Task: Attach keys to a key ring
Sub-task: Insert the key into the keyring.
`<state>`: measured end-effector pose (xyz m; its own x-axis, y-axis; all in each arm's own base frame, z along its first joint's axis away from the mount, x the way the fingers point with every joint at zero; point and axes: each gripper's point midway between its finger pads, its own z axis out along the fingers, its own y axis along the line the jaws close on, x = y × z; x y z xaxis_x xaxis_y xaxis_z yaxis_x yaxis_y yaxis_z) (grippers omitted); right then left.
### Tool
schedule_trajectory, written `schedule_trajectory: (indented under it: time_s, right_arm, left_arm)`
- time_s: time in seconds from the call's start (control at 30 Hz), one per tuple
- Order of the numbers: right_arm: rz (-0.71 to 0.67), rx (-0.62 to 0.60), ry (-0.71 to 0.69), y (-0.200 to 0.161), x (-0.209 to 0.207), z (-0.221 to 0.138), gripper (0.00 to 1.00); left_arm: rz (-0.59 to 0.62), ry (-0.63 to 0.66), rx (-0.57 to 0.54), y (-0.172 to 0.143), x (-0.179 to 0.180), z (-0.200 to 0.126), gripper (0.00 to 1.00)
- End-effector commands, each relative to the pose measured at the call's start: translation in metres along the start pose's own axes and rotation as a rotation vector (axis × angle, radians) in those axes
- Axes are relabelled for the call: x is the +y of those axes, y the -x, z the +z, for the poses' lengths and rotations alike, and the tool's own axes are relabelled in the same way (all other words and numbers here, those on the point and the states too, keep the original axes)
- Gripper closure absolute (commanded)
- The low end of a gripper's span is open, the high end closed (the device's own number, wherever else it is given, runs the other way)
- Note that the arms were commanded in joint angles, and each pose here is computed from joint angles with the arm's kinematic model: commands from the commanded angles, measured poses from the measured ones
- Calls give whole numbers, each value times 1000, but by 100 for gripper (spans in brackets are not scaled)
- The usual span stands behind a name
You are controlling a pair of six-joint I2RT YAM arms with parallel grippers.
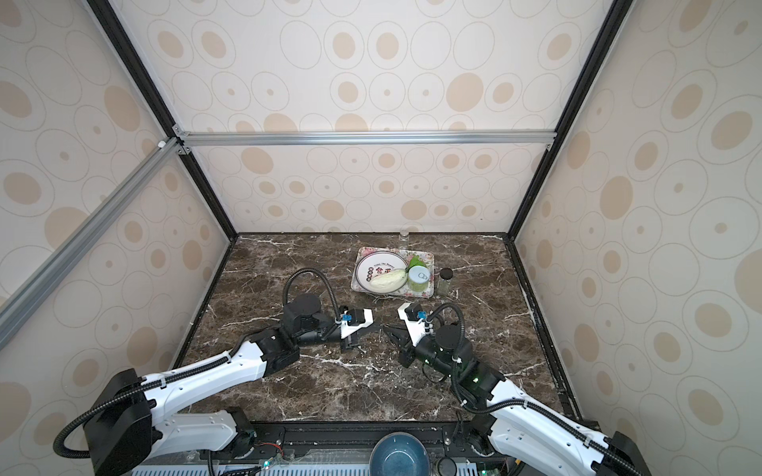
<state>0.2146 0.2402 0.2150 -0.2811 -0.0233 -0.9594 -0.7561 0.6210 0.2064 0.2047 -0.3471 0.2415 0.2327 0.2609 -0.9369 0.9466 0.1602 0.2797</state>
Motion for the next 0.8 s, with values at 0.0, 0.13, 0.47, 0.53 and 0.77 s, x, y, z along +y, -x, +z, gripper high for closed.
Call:
schedule_trajectory:
  time_s: [0.0,0.13,0.47,0.53,0.77]
  right_arm:
    - [20,31,-68,-12,-17,2,100]
    - [14,30,-52,-12,-15,2,100]
    - [15,45,-55,-14,-15,4,100]
    - [15,40,-66,-13,-17,3,100]
    - [10,24,-87,-10,-20,-2,100]
  left_arm:
    - [64,-22,-182,49,-3,-9,100]
    - [55,-23,-186,49,-2,-6,100]
    - [48,-16,-192,51,0,-6,100]
    - [49,-6,-183,49,1,-6,100]
    - [59,26,-163,46,4,-10,77]
